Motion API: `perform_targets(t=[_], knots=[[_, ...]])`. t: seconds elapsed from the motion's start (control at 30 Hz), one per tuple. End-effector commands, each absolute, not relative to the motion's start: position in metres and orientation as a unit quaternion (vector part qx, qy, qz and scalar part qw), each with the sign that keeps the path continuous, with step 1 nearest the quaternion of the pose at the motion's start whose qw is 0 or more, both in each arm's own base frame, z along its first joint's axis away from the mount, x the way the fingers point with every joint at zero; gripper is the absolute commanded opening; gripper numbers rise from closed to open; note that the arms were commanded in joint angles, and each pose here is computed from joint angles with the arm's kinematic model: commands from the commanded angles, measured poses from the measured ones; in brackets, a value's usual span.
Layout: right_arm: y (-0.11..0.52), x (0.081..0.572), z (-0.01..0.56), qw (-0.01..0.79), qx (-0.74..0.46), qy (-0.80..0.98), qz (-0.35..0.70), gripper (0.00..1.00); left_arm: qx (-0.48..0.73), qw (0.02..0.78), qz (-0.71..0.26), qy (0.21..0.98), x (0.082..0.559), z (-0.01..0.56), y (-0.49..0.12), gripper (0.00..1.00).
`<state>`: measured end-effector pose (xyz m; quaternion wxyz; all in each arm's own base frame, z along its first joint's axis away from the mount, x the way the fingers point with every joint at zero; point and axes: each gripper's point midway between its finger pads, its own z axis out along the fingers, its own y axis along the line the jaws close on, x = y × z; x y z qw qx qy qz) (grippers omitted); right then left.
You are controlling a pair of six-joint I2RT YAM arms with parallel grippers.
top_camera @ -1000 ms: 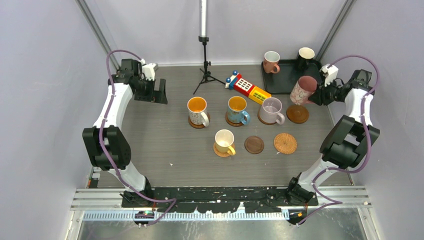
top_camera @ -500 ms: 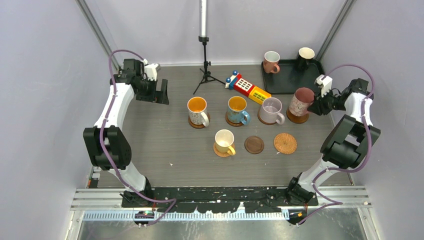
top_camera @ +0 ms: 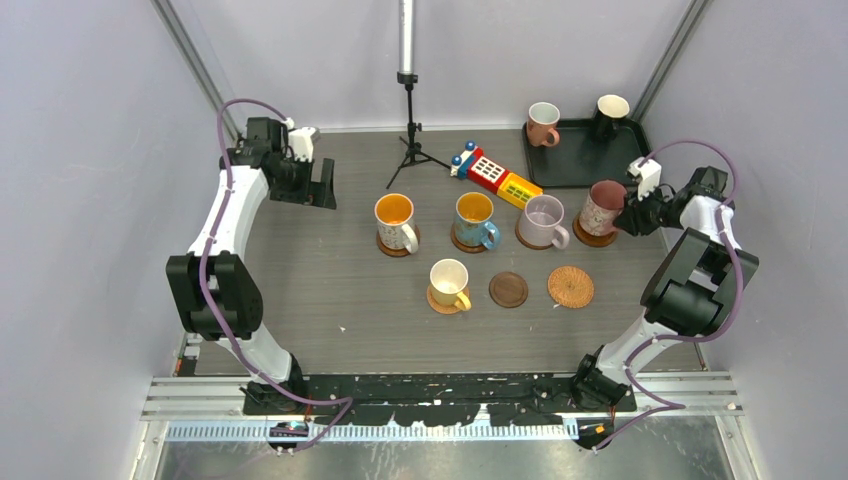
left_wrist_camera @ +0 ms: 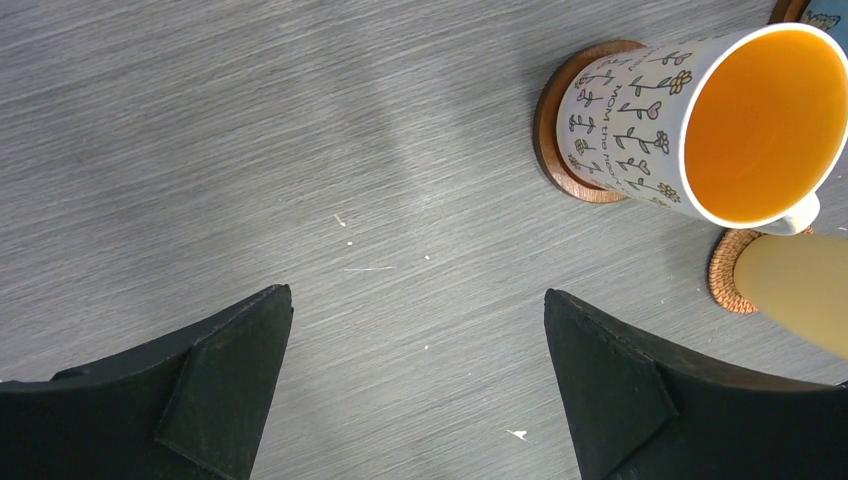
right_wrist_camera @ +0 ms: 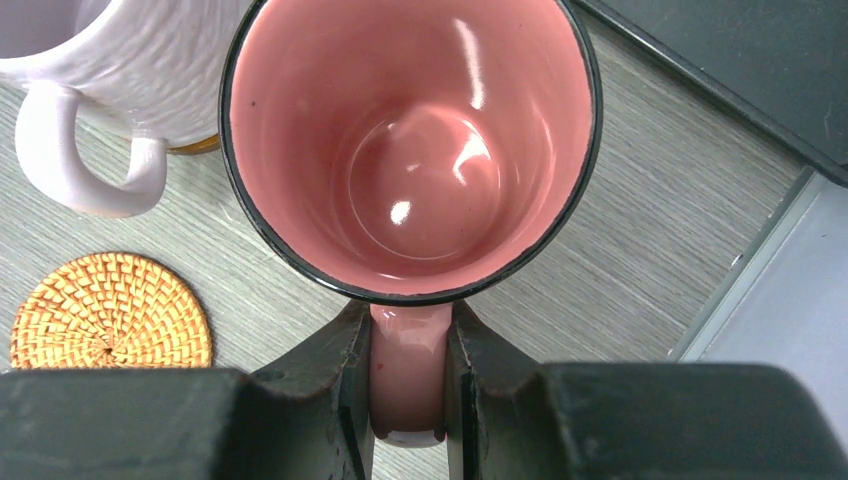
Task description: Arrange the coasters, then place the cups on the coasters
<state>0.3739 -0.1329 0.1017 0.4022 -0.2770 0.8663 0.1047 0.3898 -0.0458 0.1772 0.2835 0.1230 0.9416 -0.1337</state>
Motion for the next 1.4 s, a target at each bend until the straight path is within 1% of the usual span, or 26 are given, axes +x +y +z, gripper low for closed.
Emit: perform_targets(t=[0.0,0.43,0.63,0.9,1.03,1.1,1.2,1.27,1.37], knots=[[-0.134,0.392,0.137,0.462,-0.297,0.832,0.077,0.0,0.122,0.312,-0.125,0.934,0.397,0.199,-0.045,1.0],[-0.133,0.384,0.129,0.457,-0.278,0.841,0.073,0.01,0.115,0.306,-0.125,0.937,0.394,0.194,-0.045,1.0],[-0.134,0.381,0.129,0.454,-0.275,0.845,0.066,0.06,0.116,0.307,-0.123,0.937,0.394,0.195,-0.044,1.0],[-0.136,0.374,0.126,0.455,-0.262,0.85,0.048,0.08,0.114,0.307,-0.119,0.937,0.395,0.193,-0.043,1.0],[-0.136,0.37,0.125,0.453,-0.254,0.853,0.046,0.17,0.113,0.306,-0.119,0.938,0.395,0.192,-0.043,1.0],[-0.135,0.368,0.125,0.452,-0.253,0.854,0.045,0.27,0.113,0.304,-0.12,0.938,0.395,0.191,-0.043,1.0],[-0.135,0.366,0.125,0.451,-0.251,0.856,0.044,0.36,0.113,0.305,-0.12,0.938,0.396,0.19,-0.043,1.0],[-0.135,0.366,0.125,0.45,-0.25,0.856,0.044,0.38,0.112,0.305,-0.121,0.938,0.396,0.19,-0.043,1.0],[-0.135,0.366,0.125,0.449,-0.247,0.857,0.043,0.39,0.113,0.304,-0.122,0.938,0.396,0.19,-0.044,1.0]])
